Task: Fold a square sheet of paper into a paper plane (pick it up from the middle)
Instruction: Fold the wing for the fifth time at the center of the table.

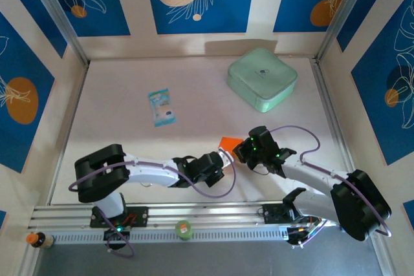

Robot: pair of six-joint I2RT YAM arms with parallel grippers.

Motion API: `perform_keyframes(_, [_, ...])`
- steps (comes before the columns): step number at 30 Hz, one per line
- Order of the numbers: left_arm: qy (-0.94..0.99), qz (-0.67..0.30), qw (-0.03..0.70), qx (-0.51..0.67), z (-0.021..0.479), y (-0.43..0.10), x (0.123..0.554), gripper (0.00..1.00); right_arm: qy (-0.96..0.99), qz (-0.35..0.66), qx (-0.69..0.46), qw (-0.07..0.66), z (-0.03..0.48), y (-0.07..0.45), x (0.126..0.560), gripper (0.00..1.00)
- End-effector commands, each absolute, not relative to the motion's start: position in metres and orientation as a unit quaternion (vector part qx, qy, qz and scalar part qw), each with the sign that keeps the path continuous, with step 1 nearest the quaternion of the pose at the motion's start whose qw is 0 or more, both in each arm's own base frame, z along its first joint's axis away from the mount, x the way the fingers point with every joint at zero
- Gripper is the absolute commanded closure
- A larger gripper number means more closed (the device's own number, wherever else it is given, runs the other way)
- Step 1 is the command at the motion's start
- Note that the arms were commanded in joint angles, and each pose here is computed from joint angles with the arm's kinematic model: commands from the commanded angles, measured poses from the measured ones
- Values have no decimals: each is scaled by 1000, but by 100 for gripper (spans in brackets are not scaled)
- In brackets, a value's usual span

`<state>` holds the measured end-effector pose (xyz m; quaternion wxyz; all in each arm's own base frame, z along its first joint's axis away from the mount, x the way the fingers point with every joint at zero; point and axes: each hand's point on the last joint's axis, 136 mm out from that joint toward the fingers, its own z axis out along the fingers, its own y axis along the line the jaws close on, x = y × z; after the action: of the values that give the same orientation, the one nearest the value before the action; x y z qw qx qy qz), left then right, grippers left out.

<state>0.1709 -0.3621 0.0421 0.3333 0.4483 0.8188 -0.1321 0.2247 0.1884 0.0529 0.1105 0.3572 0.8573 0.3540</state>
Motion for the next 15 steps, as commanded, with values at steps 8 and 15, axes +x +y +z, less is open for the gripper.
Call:
perform_keyframes(8, [812,-186,319,451,45,-371,168,100,895,316,281,139,73,165,222,61])
perform_keyframes(15, [819,-316,249,408,47,-378,166,100,893,335,252,166,92,152,221,54])
